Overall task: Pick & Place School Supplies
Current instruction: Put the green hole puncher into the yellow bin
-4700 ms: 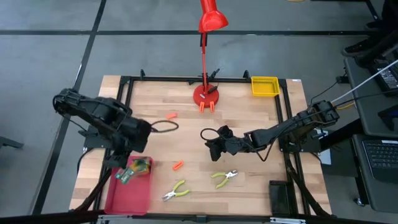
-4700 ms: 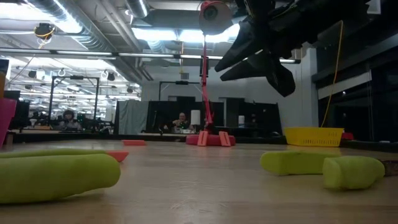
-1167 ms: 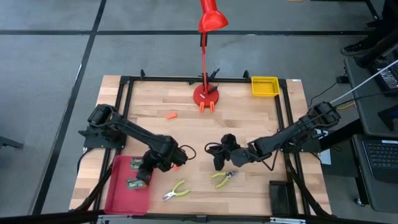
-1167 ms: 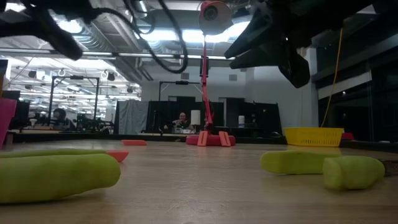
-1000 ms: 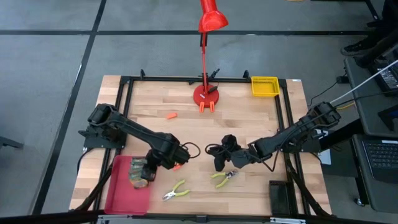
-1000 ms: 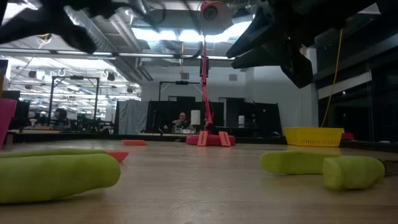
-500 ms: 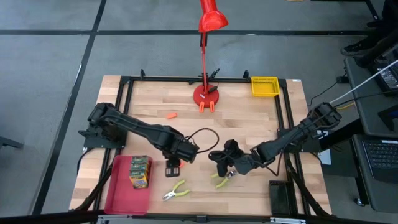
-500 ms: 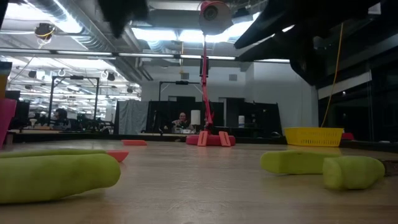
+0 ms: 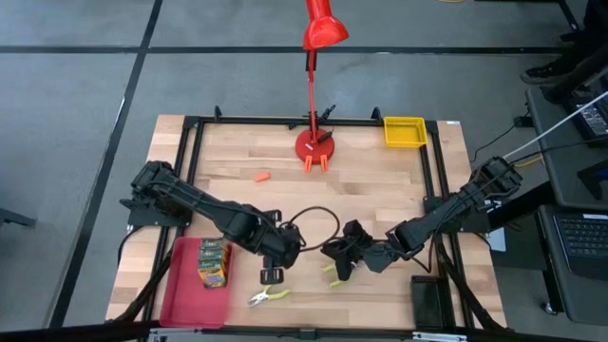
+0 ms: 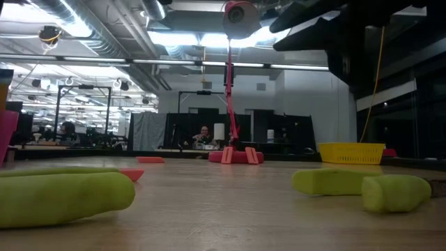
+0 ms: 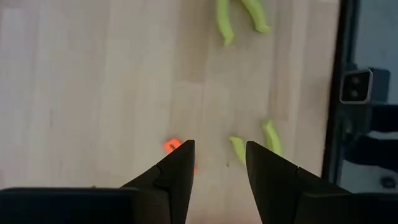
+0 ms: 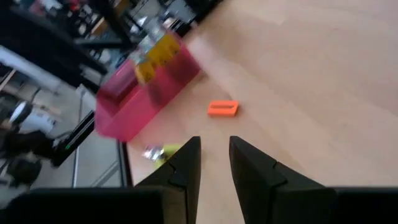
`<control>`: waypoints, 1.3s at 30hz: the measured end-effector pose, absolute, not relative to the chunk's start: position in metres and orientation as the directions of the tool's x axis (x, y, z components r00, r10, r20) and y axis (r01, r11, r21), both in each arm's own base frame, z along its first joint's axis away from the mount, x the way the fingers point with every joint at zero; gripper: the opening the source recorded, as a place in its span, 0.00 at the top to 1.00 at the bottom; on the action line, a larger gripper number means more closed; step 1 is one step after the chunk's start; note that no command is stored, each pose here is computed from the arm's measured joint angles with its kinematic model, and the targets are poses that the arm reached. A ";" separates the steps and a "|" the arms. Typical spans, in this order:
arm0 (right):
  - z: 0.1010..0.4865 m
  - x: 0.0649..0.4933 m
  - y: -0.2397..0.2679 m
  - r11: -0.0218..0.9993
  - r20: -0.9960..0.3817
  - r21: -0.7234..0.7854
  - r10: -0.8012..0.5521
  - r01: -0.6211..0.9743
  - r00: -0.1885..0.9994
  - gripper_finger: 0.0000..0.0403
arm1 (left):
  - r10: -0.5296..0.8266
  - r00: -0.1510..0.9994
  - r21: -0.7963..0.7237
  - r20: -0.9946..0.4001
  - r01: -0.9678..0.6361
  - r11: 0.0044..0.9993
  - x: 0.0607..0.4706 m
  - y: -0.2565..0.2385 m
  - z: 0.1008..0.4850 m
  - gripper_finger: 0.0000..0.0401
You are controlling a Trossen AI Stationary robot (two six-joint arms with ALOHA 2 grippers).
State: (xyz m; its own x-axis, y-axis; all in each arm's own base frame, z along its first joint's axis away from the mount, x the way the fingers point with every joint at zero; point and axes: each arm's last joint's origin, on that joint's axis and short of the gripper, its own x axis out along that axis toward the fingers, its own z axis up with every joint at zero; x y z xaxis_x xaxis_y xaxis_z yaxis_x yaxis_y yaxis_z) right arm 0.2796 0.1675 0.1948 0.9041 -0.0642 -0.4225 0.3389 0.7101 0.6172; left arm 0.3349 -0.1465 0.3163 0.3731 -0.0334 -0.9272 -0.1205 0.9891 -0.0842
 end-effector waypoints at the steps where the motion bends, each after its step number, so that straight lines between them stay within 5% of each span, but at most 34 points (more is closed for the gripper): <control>1: 0.195 0.280 0.168 0.714 -0.426 0.618 -0.046 0.328 0.903 0.78 | -0.025 0.374 -0.075 -0.927 -0.119 0.990 0.334 -0.148 0.316 0.65; 8: 0.193 0.281 0.170 0.744 -0.472 0.629 0.135 0.225 0.871 0.78 | 0.129 0.355 0.077 -0.926 -0.158 0.985 0.317 -0.162 0.314 0.65; 19: 0.189 0.283 0.165 0.776 -0.542 0.617 0.297 0.132 0.786 0.78 | 0.192 0.380 0.045 -0.905 -0.363 0.931 0.312 -0.179 0.308 0.65; 26: 0.167 0.267 0.154 0.844 -0.770 0.491 0.306 0.214 0.560 0.78 | 0.199 0.402 0.016 -0.894 -0.415 0.910 0.305 -0.196 0.304 0.65; 39: 0.180 0.276 0.153 0.939 -0.780 0.134 0.298 -0.318 0.551 0.78 | 0.227 0.454 -0.007 -0.861 -0.458 0.889 0.293 -0.215 0.306 0.65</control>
